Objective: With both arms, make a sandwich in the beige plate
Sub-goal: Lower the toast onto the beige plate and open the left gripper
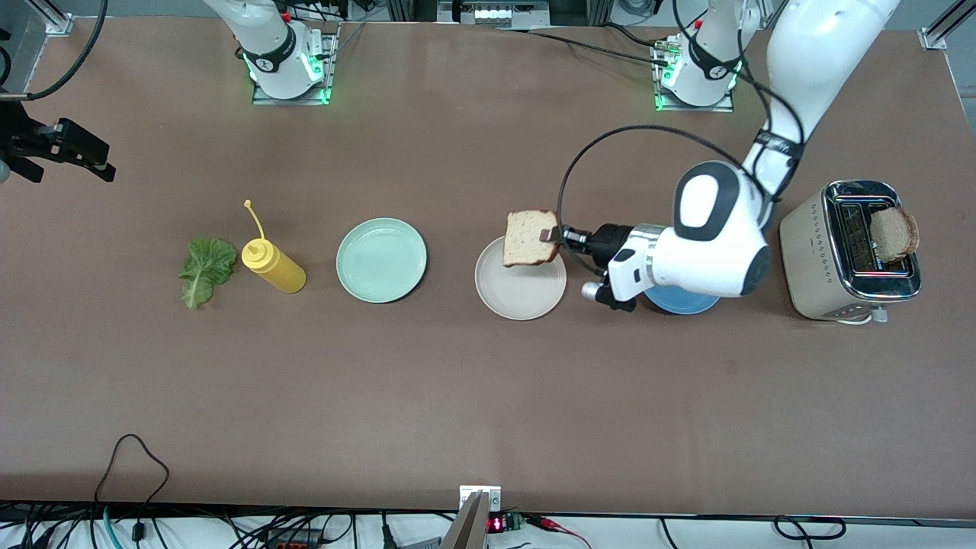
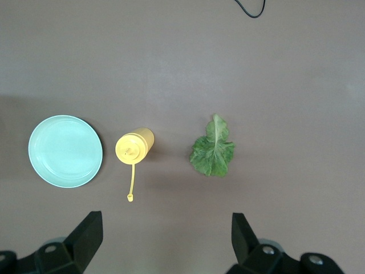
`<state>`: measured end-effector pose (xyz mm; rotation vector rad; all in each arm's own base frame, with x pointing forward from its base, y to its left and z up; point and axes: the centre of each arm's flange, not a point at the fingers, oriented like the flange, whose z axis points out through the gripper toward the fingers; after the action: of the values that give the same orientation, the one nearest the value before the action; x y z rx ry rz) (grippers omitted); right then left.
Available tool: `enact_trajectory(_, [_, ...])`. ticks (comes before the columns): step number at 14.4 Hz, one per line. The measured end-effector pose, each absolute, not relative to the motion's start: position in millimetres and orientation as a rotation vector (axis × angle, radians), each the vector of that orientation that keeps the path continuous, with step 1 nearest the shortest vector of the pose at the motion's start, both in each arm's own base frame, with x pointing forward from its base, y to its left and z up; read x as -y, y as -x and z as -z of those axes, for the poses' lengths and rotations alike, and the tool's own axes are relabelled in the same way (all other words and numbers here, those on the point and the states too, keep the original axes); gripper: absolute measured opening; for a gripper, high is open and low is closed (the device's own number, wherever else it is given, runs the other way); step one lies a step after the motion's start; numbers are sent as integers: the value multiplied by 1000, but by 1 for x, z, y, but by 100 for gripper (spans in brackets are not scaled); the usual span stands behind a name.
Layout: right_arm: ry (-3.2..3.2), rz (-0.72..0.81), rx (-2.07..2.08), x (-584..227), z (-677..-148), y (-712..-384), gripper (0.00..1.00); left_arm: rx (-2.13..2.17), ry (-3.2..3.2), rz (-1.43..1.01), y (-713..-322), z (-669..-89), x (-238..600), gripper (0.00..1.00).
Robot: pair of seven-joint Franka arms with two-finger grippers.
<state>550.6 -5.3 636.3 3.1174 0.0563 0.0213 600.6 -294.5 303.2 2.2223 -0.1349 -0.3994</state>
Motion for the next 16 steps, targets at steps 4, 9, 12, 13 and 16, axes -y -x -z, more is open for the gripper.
enact_trajectory(4, [-3118, -19, -57, 5, -636, -551, 100, 225, -2099, 306, -604, -244, 294, 8])
enact_trajectory(9, [-3161, 117, -79, -1, -582, -577, 100, 272, -2050, 297, -598, -201, 289, 8])
enact_trajectory(12, [-3230, 222, -241, -4, -527, -602, 100, 281, -2044, 300, -595, -181, 286, 8])
enact_trajectory(13, [-3252, 247, -299, -4, -515, -607, 100, 284, -2040, 305, -594, -175, 286, 8])
enact_trajectory(16, [-3264, 294, -480, 8, -490, -614, 100, 288, -2032, 313, -590, -161, 286, 8])
